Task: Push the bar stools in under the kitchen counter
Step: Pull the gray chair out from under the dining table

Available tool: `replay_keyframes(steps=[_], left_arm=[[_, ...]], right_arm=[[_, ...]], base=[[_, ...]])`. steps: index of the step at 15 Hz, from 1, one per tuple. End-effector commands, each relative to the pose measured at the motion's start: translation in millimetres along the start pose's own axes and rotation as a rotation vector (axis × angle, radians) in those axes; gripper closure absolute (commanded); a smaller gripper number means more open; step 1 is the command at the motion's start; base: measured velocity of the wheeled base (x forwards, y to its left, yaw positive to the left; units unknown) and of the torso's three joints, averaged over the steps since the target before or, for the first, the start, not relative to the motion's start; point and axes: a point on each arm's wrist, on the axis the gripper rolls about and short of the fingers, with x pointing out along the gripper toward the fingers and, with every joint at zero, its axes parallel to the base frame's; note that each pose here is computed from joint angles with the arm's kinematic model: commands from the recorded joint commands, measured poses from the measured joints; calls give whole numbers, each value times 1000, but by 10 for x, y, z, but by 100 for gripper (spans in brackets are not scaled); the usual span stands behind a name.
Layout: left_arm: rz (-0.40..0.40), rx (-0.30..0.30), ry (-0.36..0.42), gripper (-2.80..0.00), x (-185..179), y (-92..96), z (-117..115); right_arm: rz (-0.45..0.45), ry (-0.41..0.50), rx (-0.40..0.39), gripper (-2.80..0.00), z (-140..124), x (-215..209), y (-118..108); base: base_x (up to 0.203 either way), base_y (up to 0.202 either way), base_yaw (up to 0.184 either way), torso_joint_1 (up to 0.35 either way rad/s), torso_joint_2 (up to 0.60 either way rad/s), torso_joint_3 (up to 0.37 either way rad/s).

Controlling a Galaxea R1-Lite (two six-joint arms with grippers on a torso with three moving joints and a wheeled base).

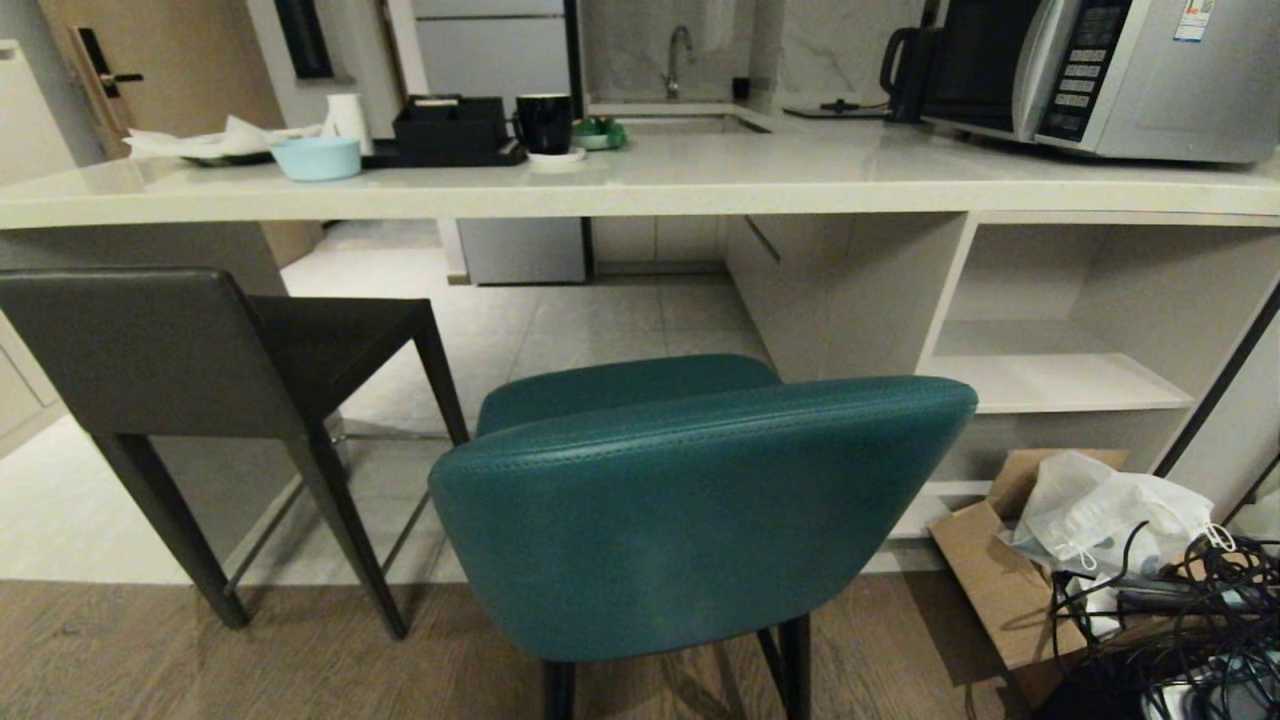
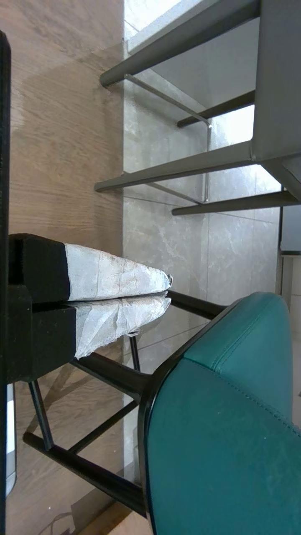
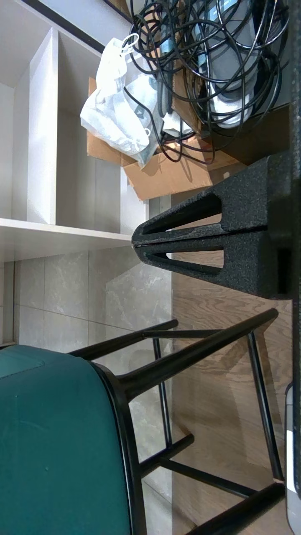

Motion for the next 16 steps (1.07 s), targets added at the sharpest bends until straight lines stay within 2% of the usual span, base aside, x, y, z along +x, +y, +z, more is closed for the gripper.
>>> replay_keyframes(steps=[1, 4, 16], left_arm=[[0, -3, 0, 0, 0, 0, 0], [1, -23, 0, 0, 0, 0, 0], [1, -12, 14, 0, -3, 0, -6]], right_arm=[[0, 0, -1, 0, 0, 0, 0], [0, 0, -1, 0, 0, 0, 0], [0, -1, -1, 0, -1, -1, 0]], base=[[0, 0, 0, 0, 0, 0], [0, 0, 0, 0, 0, 0], [0, 0, 0, 0, 0, 0]])
